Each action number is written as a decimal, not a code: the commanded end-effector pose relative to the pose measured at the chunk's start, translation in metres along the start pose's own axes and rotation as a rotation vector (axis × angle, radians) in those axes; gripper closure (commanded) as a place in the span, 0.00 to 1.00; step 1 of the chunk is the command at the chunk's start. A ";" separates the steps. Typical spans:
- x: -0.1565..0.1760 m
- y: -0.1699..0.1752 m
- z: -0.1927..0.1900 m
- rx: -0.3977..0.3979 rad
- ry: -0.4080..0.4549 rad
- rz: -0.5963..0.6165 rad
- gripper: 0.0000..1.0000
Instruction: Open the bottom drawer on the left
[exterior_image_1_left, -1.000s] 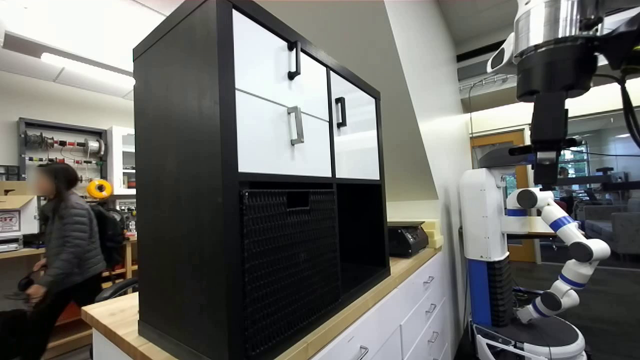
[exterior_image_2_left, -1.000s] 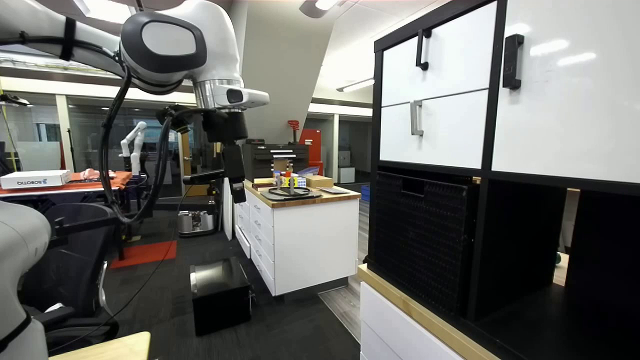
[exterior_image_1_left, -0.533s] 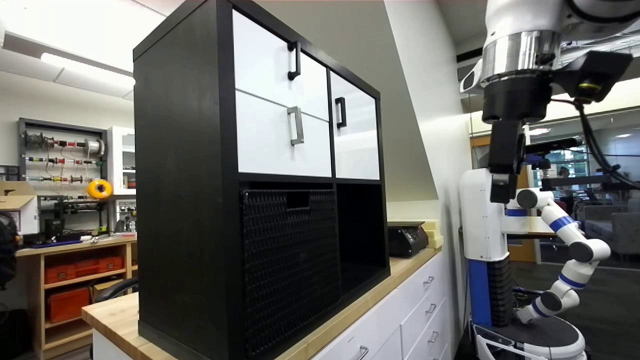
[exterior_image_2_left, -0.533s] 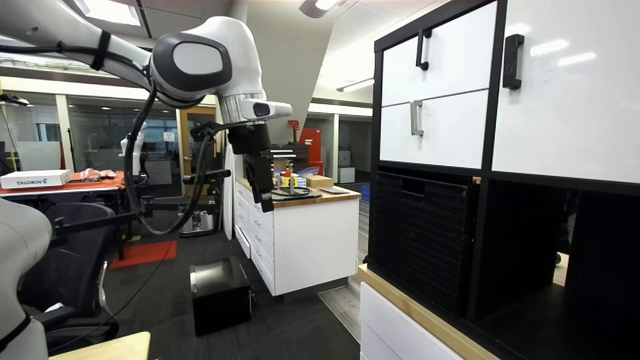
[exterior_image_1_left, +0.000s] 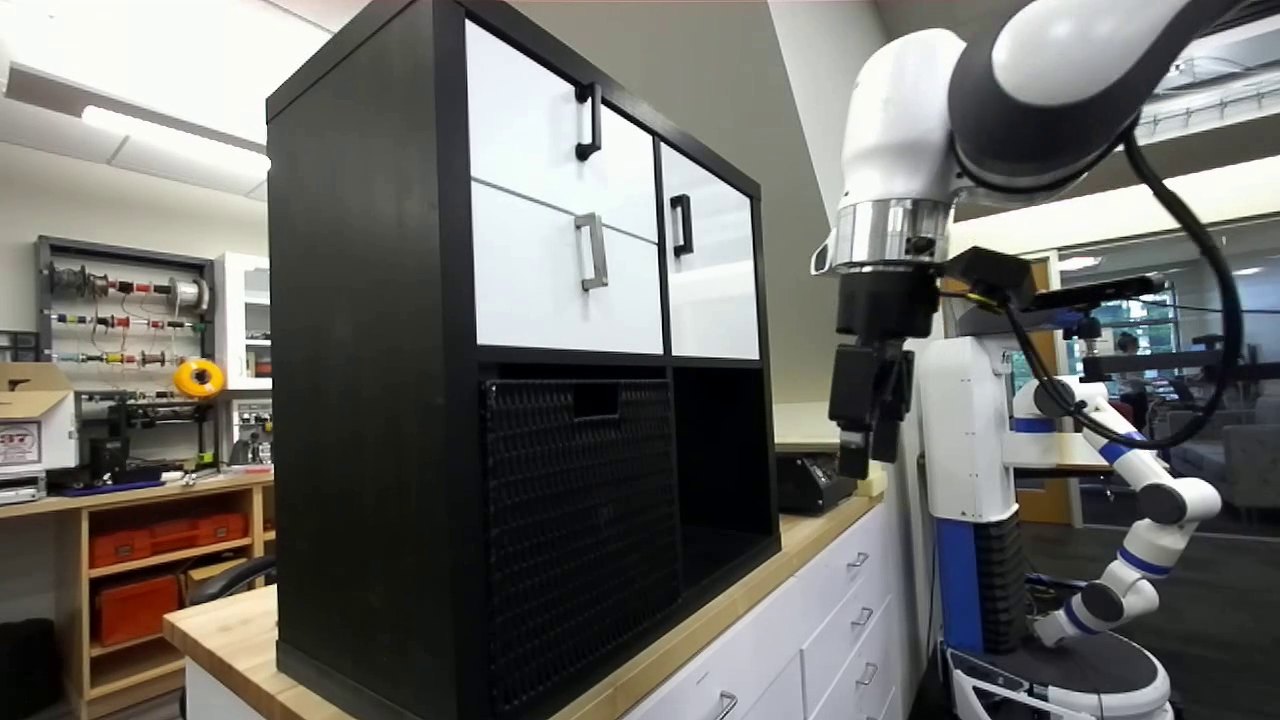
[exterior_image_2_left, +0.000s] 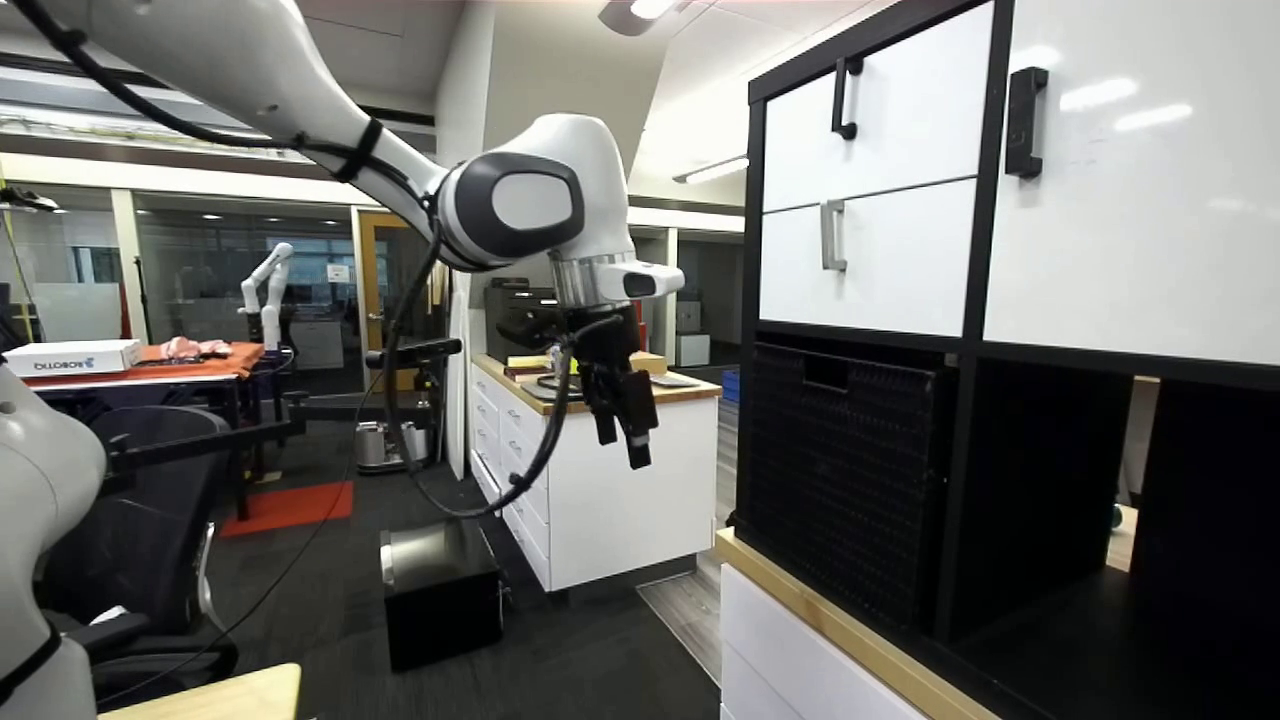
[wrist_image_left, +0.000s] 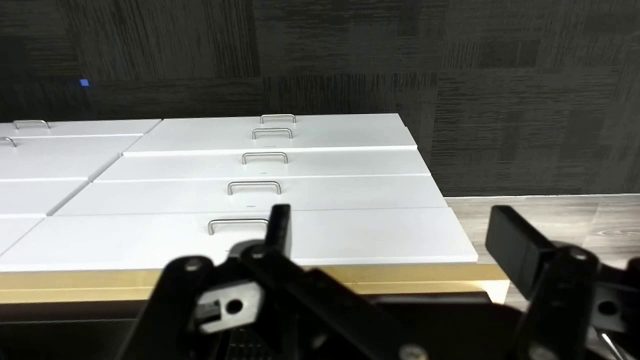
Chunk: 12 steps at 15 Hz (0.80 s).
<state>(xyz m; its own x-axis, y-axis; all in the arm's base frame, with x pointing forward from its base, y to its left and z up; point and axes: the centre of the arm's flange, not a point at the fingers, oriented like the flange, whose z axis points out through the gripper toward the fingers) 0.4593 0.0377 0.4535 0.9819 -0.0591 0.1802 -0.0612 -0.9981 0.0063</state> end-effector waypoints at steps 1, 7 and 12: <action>0.058 -0.003 0.008 -0.006 0.037 -0.100 0.00; 0.095 -0.018 -0.006 -0.028 0.111 -0.232 0.00; 0.087 -0.019 -0.004 -0.019 0.098 -0.214 0.00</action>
<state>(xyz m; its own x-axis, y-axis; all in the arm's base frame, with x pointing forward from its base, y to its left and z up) 0.5452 0.0513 0.4734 0.9507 0.1563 0.2677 0.1417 -0.9872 0.0731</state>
